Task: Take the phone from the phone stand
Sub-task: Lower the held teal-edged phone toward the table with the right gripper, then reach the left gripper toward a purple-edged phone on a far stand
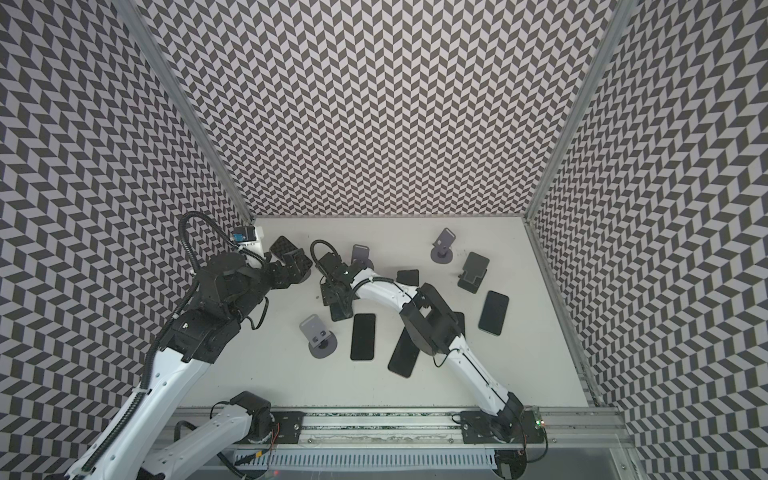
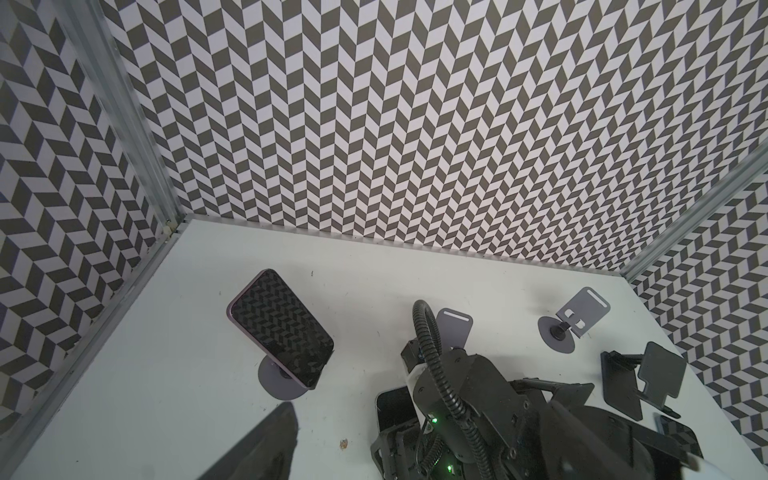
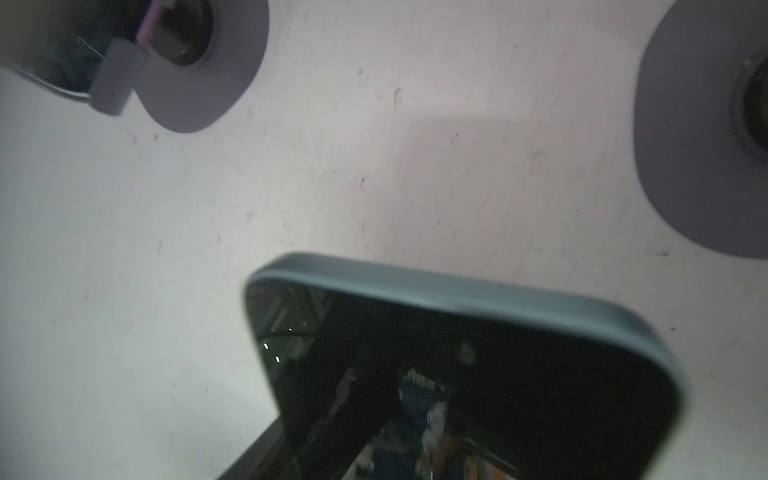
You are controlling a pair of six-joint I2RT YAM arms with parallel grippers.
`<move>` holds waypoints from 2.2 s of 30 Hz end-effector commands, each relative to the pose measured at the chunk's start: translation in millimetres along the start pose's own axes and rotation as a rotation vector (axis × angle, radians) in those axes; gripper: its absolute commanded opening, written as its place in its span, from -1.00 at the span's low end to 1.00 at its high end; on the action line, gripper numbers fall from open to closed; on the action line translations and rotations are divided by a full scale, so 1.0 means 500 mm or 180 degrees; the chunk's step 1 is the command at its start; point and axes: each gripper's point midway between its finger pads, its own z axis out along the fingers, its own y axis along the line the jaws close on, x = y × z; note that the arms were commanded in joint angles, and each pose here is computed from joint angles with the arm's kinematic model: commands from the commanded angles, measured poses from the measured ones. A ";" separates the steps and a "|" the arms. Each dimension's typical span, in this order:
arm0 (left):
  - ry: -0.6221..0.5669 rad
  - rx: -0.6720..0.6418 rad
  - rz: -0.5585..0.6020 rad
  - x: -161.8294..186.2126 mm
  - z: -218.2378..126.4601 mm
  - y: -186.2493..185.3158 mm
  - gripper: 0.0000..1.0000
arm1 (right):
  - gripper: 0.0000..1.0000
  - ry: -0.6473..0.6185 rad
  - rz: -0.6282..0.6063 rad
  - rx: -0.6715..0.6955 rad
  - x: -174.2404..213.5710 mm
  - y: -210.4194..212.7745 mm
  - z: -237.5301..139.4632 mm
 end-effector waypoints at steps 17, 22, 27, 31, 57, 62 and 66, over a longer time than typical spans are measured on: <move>-0.0042 -0.0139 0.0025 -0.001 -0.009 0.020 0.83 | 0.63 -0.0065 0.0035 -0.0042 -0.015 0.023 -0.026; -0.0074 -0.0161 0.0044 -0.008 -0.008 0.021 0.84 | 0.64 -0.0140 0.0046 -0.0126 -0.033 0.038 -0.049; -0.0114 -0.0212 0.0062 -0.014 -0.009 0.026 0.84 | 0.65 -0.0270 0.0071 -0.0228 -0.062 0.057 -0.089; -0.0168 -0.0281 0.0070 -0.027 -0.008 0.031 0.84 | 0.64 -0.0439 0.0069 -0.0242 -0.091 0.063 -0.136; -0.0124 -0.1630 -0.1062 -0.003 0.179 0.136 0.85 | 0.61 -0.1427 0.0143 -0.0830 -0.318 -0.125 -0.570; 0.0078 -0.2052 -0.1459 0.053 0.217 0.161 0.85 | 0.60 -0.1321 0.0149 -0.1051 -0.282 -0.137 -0.606; 0.0155 -0.2172 -0.1673 0.078 0.245 0.163 0.86 | 0.59 -0.1253 0.0202 -0.1316 -0.256 -0.117 -0.633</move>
